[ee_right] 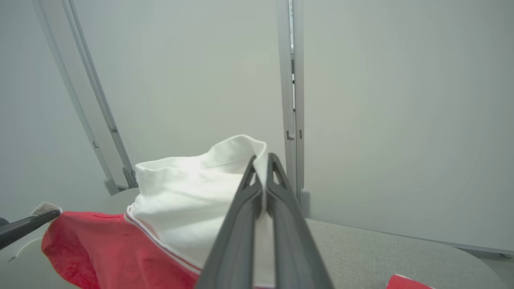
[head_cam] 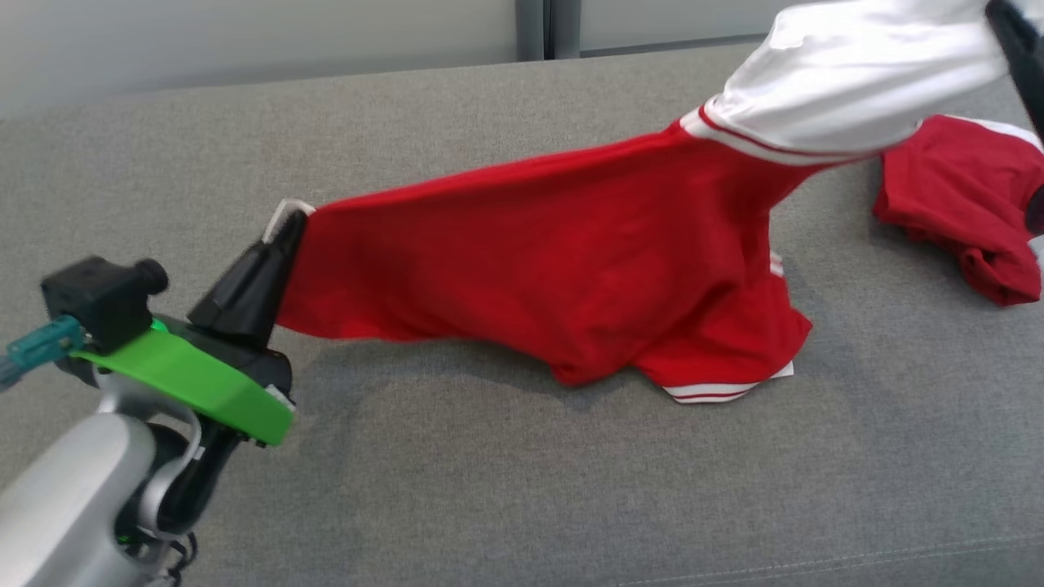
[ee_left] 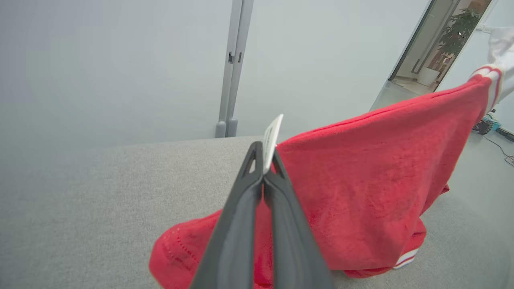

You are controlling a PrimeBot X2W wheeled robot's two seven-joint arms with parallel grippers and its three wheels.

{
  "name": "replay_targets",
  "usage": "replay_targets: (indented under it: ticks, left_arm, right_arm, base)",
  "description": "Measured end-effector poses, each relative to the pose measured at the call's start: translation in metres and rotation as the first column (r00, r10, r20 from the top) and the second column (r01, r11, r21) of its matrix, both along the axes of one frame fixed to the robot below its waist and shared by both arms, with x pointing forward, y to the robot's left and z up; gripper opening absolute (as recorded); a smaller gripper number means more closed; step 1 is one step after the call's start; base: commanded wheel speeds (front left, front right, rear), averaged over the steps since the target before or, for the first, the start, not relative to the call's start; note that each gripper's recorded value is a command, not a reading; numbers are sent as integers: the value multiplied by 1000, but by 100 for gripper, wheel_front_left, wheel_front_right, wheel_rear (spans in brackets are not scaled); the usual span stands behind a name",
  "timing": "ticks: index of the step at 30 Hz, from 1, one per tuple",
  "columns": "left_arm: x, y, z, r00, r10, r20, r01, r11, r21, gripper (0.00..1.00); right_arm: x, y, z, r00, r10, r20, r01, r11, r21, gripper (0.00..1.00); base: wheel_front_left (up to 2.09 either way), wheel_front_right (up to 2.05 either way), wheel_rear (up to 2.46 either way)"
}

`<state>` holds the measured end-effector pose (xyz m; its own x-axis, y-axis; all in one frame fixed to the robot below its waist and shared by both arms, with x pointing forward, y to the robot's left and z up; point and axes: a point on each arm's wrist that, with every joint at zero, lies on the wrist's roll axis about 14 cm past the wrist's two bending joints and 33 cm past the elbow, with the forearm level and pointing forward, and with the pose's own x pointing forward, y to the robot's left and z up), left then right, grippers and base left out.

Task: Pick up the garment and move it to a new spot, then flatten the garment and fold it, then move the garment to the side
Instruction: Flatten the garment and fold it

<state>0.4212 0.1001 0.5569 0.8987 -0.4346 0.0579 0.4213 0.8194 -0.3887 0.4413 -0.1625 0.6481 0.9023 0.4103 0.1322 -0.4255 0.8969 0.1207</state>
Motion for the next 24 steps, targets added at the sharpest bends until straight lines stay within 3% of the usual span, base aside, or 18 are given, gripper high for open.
replay_targets:
  ticks: [5, 10, 16, 19, 24]
  left_arm:
    - [-7, 8, 69, 979, -54, 196, 42, 997, 66, 0]
    - [-44, -5, 145, 915, -166, 369, 175, 985, 10, 0]
    - [-95, -28, 189, 834, -342, 432, 338, 937, 88, 0]
    - [-109, -37, 195, 815, -418, 402, 408, 906, 115, 0]
    - [-85, -34, 170, 873, -435, 223, 428, 900, 80, 0]
  right_arm:
    - [-21, -13, 59, 984, -25, 175, 10, 996, 87, 0]
    - [-66, -27, 128, 916, -68, 395, -19, 977, 212, 0]
    - [-117, -39, 169, 849, -90, 520, -7, 983, 182, 0]
    - [-129, -39, 171, 863, -69, 500, -4, 990, 144, 0]
    - [-111, -32, 137, 946, -13, 324, -47, 983, 175, 0]
  base:
    - [0, 0, 0]
    - [0, 0, 0]
    - [0, 0, 0]
    - [0, 0, 0]
    - [0, 0, 0]
